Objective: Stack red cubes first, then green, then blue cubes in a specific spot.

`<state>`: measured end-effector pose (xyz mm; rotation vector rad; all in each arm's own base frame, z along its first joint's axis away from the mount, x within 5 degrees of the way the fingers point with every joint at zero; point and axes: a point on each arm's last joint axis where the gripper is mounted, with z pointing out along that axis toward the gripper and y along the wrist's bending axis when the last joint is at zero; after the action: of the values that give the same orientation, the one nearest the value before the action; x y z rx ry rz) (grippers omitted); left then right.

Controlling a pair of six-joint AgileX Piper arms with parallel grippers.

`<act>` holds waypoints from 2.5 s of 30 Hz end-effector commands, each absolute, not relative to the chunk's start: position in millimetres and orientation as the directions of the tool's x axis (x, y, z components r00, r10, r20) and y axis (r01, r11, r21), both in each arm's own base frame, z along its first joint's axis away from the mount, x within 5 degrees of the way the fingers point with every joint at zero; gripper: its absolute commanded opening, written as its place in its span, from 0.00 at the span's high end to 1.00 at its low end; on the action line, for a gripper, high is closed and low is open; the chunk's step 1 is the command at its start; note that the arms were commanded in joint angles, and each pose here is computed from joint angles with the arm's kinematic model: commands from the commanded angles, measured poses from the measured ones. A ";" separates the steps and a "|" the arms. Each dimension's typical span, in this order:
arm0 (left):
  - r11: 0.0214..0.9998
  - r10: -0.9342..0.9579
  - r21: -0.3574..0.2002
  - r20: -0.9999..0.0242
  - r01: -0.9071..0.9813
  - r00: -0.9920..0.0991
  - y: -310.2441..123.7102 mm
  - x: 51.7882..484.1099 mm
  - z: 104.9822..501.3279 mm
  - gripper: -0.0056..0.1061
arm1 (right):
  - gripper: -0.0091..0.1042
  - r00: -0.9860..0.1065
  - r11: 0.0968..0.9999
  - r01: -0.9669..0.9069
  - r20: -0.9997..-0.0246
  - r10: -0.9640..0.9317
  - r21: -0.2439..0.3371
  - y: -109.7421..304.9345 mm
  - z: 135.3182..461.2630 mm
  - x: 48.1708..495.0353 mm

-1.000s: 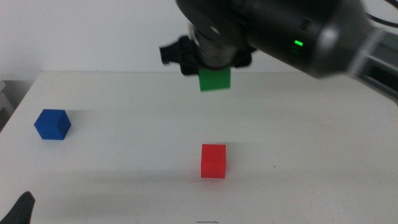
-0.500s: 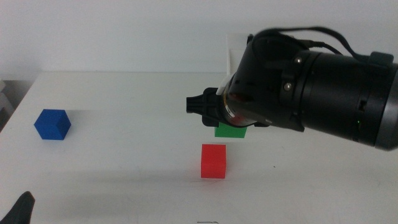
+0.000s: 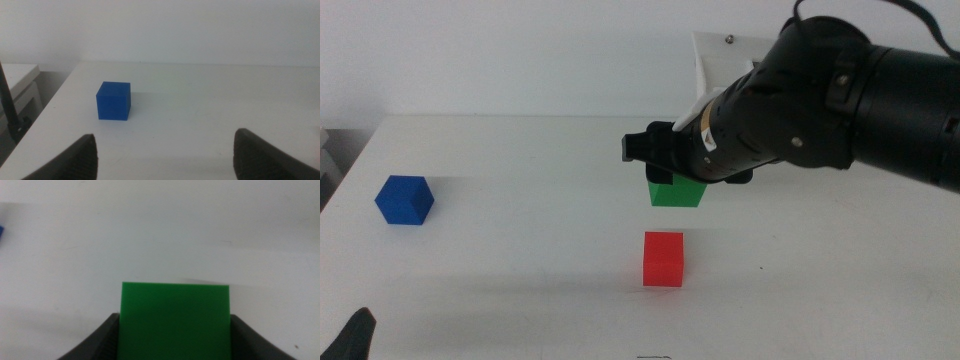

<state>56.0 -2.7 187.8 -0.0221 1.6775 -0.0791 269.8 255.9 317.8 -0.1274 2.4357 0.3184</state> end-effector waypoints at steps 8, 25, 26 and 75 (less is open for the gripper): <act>0.996 -0.077 -0.077 -0.997 0.035 -0.002 -2.2 55.0 197.9 0.12 | 0.93 -0.727 0.908 -0.281 -0.687 0.009 0.310 245.1 347.2 277.3; 0.996 -0.077 -0.077 -0.997 0.035 -0.002 -2.2 55.0 197.9 0.12 | 0.93 -0.633 0.996 -0.056 -0.774 0.014 0.064 252.0 348.5 251.9; 0.996 -0.077 -0.077 -0.997 0.035 -0.002 -2.2 55.0 197.9 0.12 | 0.93 -0.633 0.997 -0.064 -0.774 0.001 0.053 254.7 348.4 248.0; 0.996 -0.077 -0.077 -0.997 0.035 -0.002 -2.2 55.0 197.9 0.12 | 0.93 -0.729 1.000 -0.011 -0.684 0.008 0.023 309.0 267.8 286.3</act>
<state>56.0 -2.7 187.8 -0.0221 1.6775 -0.0791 282.2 312.5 235.4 -0.0005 2.4830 -0.0362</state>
